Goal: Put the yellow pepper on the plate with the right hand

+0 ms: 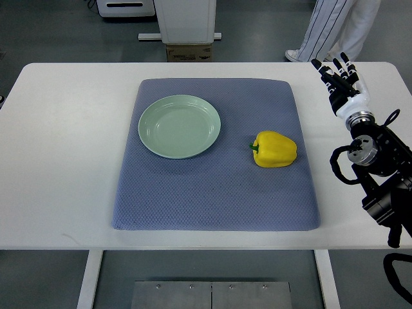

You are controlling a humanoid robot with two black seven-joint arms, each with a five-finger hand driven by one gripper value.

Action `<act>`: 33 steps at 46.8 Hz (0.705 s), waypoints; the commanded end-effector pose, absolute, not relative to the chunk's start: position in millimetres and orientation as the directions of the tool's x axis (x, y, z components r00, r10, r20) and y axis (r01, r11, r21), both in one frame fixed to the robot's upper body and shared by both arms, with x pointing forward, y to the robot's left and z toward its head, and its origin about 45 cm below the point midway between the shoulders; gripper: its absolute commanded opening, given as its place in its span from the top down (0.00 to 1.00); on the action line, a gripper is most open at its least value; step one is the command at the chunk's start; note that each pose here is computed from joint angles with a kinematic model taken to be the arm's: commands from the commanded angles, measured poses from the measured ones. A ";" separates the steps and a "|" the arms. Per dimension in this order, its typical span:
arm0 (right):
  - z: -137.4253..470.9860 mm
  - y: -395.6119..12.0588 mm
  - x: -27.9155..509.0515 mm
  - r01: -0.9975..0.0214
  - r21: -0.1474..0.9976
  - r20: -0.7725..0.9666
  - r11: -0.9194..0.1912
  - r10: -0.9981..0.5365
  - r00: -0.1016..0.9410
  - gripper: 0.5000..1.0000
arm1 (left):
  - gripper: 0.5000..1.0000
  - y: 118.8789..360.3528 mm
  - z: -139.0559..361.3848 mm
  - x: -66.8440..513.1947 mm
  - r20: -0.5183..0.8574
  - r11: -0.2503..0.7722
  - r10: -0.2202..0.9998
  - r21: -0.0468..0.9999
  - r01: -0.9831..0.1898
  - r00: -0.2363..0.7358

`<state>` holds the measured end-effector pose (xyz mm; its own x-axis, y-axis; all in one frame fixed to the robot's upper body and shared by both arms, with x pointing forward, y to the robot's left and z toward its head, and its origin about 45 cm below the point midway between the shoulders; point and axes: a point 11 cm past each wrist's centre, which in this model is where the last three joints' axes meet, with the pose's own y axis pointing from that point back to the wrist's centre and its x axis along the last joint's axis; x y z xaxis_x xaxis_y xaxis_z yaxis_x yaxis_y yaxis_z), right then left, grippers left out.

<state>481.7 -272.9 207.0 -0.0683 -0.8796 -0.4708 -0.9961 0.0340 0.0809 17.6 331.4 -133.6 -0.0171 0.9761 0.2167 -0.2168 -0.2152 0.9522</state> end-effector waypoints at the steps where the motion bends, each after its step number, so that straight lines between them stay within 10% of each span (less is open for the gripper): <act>1: 207.1 -273.4 481.6 -0.996 0.081 -0.470 0.035 -0.880 -0.069 0.00 | 0.00 331.4 -133.6 17.7 0.217 -0.215 0.976 0.952 -0.217 -0.016; 33: 208.0 -272.1 482.0 -0.996 0.078 -0.469 0.030 -0.881 -0.064 0.00 | 0.00 331.6 -134.2 7.6 0.217 -0.216 0.976 0.956 -0.200 -0.019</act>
